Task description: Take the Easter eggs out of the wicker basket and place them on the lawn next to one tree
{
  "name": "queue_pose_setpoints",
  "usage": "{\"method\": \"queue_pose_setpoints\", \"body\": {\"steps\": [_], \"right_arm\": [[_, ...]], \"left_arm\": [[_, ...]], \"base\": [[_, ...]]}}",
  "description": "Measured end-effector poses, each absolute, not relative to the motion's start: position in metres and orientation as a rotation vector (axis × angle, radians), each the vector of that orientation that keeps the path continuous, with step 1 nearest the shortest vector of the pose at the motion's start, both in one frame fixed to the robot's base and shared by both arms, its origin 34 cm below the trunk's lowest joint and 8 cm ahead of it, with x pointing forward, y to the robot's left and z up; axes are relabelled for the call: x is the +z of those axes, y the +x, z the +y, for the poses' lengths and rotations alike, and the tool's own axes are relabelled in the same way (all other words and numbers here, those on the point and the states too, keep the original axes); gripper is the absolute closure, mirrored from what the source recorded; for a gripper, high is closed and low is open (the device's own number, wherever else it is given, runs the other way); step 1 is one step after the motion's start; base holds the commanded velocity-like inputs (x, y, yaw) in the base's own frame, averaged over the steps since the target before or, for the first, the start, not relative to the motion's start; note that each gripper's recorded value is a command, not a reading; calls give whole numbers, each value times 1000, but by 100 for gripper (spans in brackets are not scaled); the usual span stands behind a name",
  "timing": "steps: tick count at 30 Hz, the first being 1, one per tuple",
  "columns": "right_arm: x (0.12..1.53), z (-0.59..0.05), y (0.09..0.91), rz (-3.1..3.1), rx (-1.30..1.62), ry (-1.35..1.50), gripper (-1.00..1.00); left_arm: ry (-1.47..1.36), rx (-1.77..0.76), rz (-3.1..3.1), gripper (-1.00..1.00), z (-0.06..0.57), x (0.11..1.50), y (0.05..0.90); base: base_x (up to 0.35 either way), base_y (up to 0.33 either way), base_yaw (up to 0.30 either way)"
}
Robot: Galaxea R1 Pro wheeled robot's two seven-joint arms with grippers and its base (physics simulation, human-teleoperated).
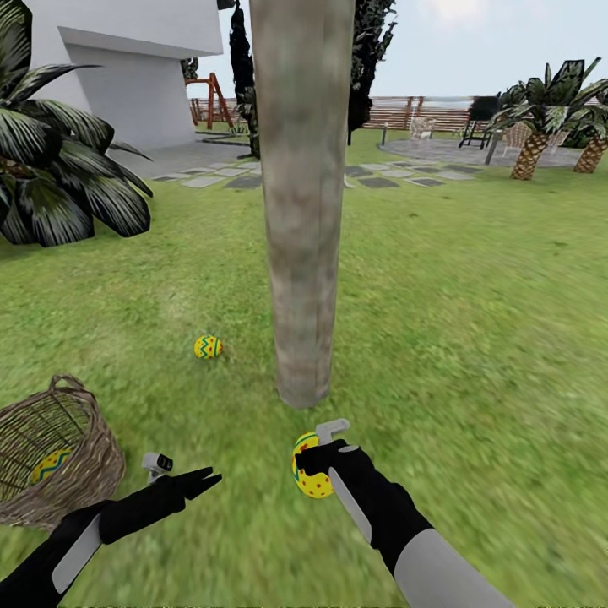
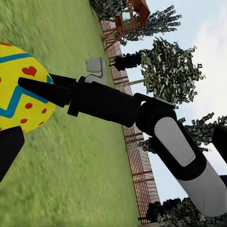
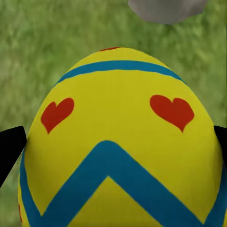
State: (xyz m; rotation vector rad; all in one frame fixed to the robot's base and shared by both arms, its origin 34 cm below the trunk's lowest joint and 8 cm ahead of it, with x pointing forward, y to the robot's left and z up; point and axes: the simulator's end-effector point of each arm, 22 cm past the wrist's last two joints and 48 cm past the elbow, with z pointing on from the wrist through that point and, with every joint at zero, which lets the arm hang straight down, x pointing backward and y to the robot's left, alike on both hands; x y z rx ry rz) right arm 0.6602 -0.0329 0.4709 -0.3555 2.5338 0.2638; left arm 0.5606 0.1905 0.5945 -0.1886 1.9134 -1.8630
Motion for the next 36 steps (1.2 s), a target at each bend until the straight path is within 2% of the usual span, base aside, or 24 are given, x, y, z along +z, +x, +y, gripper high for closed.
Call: {"method": "queue_pose_setpoints", "body": {"steps": [11, 21, 36], "right_arm": [[455, -33, 655, 2552, 270, -355, 100], [447, -32, 652, 2566, 276, -353, 100], [434, -32, 647, 2589, 282, -353, 100]], "left_arm": [[-212, -1852, 1942, -100, 190, 576, 558], [-233, -1844, 1969, -100, 187, 565, 557], [-259, -1851, 1982, -100, 187, 555, 555]], "base": [[0, 0, 0], [290, 0, 0], [112, 0, 0]]}}
